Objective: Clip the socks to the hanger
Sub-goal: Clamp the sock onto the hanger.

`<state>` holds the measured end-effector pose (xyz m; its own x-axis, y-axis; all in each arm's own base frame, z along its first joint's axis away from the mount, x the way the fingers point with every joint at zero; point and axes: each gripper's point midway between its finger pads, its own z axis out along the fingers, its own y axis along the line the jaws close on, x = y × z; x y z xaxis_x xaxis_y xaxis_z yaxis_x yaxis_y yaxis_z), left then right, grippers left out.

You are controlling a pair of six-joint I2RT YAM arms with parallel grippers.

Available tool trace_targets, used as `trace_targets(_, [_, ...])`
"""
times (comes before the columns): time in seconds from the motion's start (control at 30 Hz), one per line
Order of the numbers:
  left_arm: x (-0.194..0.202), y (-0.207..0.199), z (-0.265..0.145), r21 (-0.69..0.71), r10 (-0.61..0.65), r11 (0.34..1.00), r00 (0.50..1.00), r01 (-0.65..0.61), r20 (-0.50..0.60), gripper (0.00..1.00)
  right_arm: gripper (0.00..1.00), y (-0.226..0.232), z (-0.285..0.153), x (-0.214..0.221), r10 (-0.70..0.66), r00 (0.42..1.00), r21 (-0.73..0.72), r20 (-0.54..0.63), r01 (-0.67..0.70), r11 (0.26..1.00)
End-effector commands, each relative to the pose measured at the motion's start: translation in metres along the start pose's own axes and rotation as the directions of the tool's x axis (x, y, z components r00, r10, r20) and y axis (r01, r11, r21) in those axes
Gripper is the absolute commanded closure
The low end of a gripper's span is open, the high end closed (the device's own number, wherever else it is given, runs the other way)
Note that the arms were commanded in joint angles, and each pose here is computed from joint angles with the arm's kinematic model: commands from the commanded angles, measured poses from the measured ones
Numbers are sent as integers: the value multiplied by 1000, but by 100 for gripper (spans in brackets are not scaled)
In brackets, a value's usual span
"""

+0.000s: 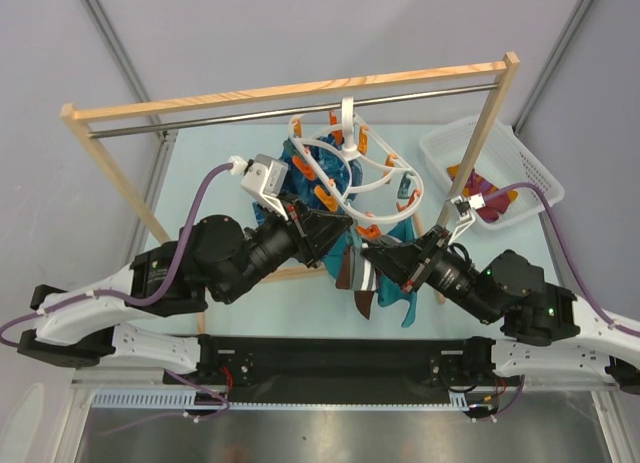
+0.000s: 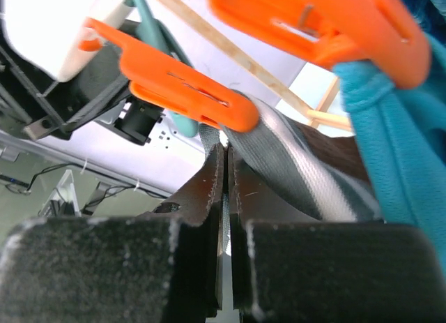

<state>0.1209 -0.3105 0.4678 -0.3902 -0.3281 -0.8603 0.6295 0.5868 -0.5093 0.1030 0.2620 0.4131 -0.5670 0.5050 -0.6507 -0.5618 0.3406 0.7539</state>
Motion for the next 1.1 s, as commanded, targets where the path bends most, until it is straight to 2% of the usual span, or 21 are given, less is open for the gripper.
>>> trace_targets(0.0, [0,-4,-4,32,-24,999,1000,24,-8,100,100,6,2,-17,30,996,-12,84,-30,999])
trace_targets(1.07, [2,-7,-3,48,-28,998,1000,28,-14,100,100,23,6,-19,43,994,-103,98,-33,994])
